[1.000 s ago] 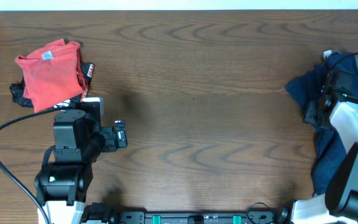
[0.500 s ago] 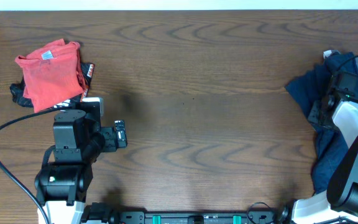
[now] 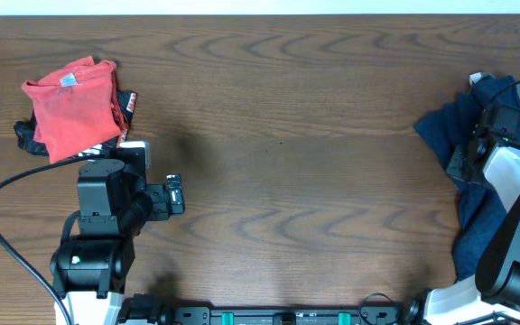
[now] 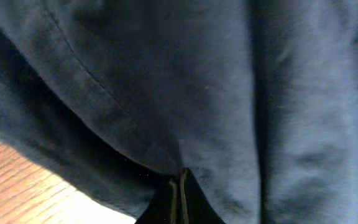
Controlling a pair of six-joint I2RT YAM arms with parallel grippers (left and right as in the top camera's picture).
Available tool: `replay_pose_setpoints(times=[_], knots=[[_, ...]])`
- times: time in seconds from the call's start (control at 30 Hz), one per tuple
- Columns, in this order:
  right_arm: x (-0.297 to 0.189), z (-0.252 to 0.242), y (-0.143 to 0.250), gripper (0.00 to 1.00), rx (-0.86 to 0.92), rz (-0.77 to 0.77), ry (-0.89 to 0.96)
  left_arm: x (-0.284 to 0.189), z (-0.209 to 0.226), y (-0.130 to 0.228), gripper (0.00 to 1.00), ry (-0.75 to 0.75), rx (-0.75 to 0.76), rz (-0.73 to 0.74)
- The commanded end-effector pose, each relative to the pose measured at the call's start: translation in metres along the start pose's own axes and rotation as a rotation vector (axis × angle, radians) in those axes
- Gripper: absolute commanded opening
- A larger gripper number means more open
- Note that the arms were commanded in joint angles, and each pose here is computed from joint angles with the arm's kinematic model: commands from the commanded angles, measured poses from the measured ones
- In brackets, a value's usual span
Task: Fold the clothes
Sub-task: 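Reach the right gripper into the navy pile and grasp the pants, then drag the navy pants left onto the table center with the right gripper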
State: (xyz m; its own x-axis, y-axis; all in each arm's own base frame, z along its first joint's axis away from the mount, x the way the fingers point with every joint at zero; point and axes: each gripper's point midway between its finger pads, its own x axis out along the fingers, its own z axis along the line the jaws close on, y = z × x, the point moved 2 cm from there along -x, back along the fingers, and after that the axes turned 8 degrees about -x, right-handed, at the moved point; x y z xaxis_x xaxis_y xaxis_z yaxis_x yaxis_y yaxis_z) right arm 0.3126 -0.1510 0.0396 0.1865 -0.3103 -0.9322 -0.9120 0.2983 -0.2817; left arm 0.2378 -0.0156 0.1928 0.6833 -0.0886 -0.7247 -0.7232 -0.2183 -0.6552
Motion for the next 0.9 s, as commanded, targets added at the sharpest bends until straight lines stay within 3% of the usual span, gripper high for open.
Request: replay_pose_setpoints(times=[0.0, 0.2, 0.3, 0.43, 0.67, 0.87], knots=[[-0.011, 0.006, -0.012, 0.01, 0.021, -0.033, -0.081, -0.005, -0.005, -0.007, 0.98, 0.020, -0.002, -0.018], [-0.119, 0.013, -0.071, 0.01, -0.086, -0.285, -0.264, -0.005, -0.005, -0.007, 0.98, 0.020, -0.002, -0.018], [-0.182, 0.024, -0.079, 0.01, -0.159, -0.387, -0.363, -0.005, -0.005, -0.007, 0.98, 0.020, -0.002, -0.018], [-0.220, 0.051, -0.054, 0.01, -0.235, -0.382, -0.465, -0.005, -0.005, -0.007, 0.98, 0.021, -0.002, -0.018], [-0.227, 0.134, 0.000, 0.01, -0.448, -0.226, -0.697, -0.005, -0.005, -0.007, 0.98, 0.021, -0.002, -0.018], [-0.271, 0.227, -0.005, 0.01, -0.591, -0.389, -0.953, -0.005, -0.005, -0.007, 0.98, 0.021, -0.002, -0.019]])
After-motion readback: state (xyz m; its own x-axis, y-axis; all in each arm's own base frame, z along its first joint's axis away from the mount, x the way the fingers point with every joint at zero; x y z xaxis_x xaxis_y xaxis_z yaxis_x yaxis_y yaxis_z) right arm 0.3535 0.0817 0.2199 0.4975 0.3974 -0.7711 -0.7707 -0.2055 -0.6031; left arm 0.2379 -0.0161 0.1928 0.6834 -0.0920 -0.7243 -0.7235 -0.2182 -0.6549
